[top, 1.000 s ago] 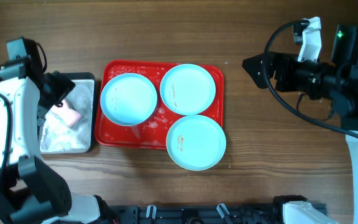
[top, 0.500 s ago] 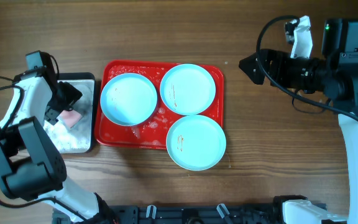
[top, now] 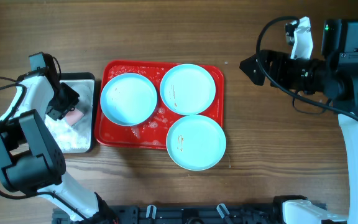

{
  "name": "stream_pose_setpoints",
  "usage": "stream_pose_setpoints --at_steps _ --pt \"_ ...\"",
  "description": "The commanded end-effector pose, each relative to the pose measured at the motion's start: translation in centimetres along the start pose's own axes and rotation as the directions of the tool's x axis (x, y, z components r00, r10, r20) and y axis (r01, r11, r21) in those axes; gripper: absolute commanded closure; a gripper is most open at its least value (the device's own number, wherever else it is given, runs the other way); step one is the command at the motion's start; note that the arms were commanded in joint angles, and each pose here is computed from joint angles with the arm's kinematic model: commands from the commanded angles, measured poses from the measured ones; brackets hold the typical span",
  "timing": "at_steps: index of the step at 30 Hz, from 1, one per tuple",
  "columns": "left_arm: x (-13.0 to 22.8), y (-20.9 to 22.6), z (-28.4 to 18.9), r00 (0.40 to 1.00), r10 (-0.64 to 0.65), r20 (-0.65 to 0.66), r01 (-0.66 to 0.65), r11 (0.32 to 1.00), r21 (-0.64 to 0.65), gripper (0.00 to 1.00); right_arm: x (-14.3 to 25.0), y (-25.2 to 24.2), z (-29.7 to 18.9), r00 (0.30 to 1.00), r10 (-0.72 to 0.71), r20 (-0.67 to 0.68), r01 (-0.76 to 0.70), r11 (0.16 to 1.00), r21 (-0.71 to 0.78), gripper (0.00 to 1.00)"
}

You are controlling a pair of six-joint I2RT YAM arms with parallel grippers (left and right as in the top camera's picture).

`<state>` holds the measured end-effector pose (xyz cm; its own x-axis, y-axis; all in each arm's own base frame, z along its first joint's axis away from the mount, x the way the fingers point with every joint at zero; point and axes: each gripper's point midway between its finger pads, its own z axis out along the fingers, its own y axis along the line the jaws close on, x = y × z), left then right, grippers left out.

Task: Clean dirty plates on tray and stack at the side
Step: 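Move the left gripper to the basin and grasp the pink sponge, then reach the right gripper to the top-left plate and grip its rim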

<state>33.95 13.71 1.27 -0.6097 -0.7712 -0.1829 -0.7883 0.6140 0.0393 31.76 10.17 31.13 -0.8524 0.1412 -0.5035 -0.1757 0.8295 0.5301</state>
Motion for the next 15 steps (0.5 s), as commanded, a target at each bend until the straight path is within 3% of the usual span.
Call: stream_pose_setpoints --at_steps 1,2,3,10,15 --pt "0.8 0.7 1.5 0.999 0.002 -0.037 -0.003 1.0 -0.031 0.79 -0.4 0.0 -0.1 1.0 -0.004 0.01 0.004 1.0 0.012 0.0" --pt "1.0 0.8 1.6 0.999 0.003 -0.042 -0.004 0.999 -0.035 0.93 -0.4 0.1 -0.1 1.0 -0.003 0.01 0.003 1.0 0.011 0.0" --pt "1.1 0.9 1.6 0.999 0.003 -0.046 -0.005 0.999 -0.037 0.96 -0.4 0.1 0.0 1.0 -0.003 0.008 0.003 1.0 0.01 0.0" --pt "1.3 0.2 -0.2 0.998 0.003 -0.066 -0.002 1.0 0.009 0.96 0.3 2.6 3.1 0.998 0.016 -0.059 -0.018 0.999 -0.032 0.04" --pt "-0.6 0.0 -7.3 1.0 -0.006 0.021 0.004 0.997 0.072 0.96 1.8 5.5 8.9 0.988 0.021 -0.152 -0.026 0.999 -0.033 0.18"
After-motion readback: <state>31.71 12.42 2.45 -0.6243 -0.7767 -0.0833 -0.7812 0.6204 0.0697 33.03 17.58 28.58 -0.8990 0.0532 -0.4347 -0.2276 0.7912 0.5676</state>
